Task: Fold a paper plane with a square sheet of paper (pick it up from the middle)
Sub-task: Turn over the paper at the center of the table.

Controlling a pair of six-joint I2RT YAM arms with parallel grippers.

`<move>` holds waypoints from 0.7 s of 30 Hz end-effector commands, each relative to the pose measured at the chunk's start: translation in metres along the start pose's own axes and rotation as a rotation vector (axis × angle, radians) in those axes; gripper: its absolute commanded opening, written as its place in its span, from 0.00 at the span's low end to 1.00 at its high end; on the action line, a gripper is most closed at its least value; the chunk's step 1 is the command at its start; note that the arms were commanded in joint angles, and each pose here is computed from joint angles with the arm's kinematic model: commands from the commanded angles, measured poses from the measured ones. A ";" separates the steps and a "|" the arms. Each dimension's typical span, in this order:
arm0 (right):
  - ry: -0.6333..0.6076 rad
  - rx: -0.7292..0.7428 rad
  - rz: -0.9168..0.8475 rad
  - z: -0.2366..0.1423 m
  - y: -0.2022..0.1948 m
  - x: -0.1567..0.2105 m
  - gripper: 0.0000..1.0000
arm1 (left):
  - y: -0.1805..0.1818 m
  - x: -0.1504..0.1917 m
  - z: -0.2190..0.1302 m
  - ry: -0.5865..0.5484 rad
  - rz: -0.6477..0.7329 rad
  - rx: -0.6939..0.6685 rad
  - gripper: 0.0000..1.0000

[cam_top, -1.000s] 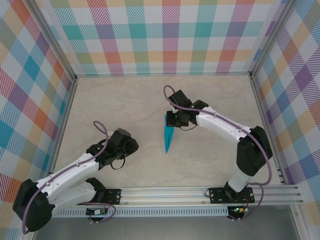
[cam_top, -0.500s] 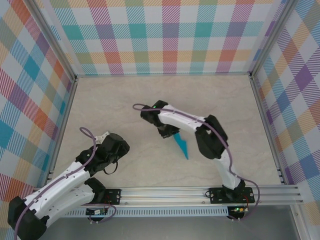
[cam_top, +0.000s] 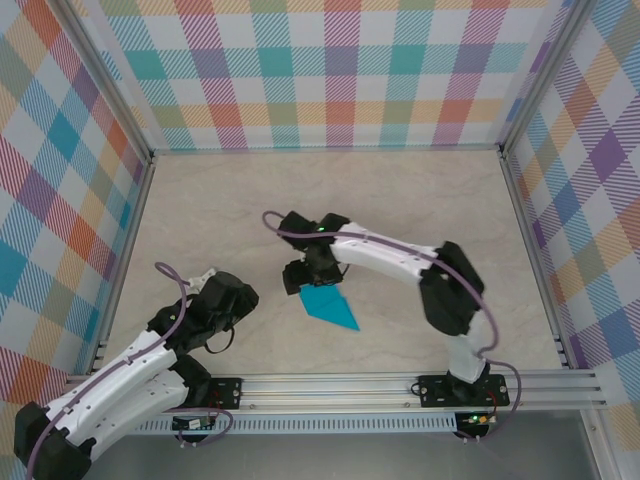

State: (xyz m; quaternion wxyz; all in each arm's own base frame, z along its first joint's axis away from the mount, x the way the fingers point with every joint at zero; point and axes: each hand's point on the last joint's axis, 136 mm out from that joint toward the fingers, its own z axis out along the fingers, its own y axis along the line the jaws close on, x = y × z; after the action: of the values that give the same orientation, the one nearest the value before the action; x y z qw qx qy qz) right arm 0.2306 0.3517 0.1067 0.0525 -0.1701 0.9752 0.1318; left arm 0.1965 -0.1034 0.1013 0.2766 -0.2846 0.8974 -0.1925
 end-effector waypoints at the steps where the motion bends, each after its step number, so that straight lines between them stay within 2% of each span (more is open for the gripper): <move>1: -0.069 -0.244 0.031 -0.019 0.003 -0.010 0.71 | -0.013 0.004 0.005 0.033 -0.001 0.054 0.51; 4: -0.054 -0.445 0.049 -0.020 0.000 -0.008 0.54 | -0.024 0.009 0.010 0.068 0.028 0.085 0.52; 6: -0.020 -0.477 0.067 -0.010 -0.006 -0.009 0.45 | -0.031 0.013 0.015 0.100 0.042 0.098 0.52; 8: 0.031 -0.509 0.075 0.004 -0.007 -0.009 0.32 | -0.036 0.020 0.021 0.137 0.045 0.105 0.53; 9: 0.044 -0.504 0.085 0.012 -0.009 -0.010 0.29 | -0.039 0.023 0.023 0.156 0.047 0.109 0.53; 13: 0.079 -0.484 0.139 0.040 -0.020 -0.014 0.25 | -0.044 0.032 0.032 0.214 0.061 0.094 0.53; 21: 0.074 -0.400 0.313 0.080 -0.059 -0.012 0.23 | -0.044 0.036 0.040 0.237 0.067 0.070 0.53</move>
State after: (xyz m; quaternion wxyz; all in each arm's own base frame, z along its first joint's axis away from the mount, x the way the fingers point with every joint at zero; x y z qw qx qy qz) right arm 0.2626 0.3304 0.0338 -0.0365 -0.0692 0.9432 0.3228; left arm 0.2050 -0.1598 0.0669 0.1774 -0.2239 0.9309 -0.2278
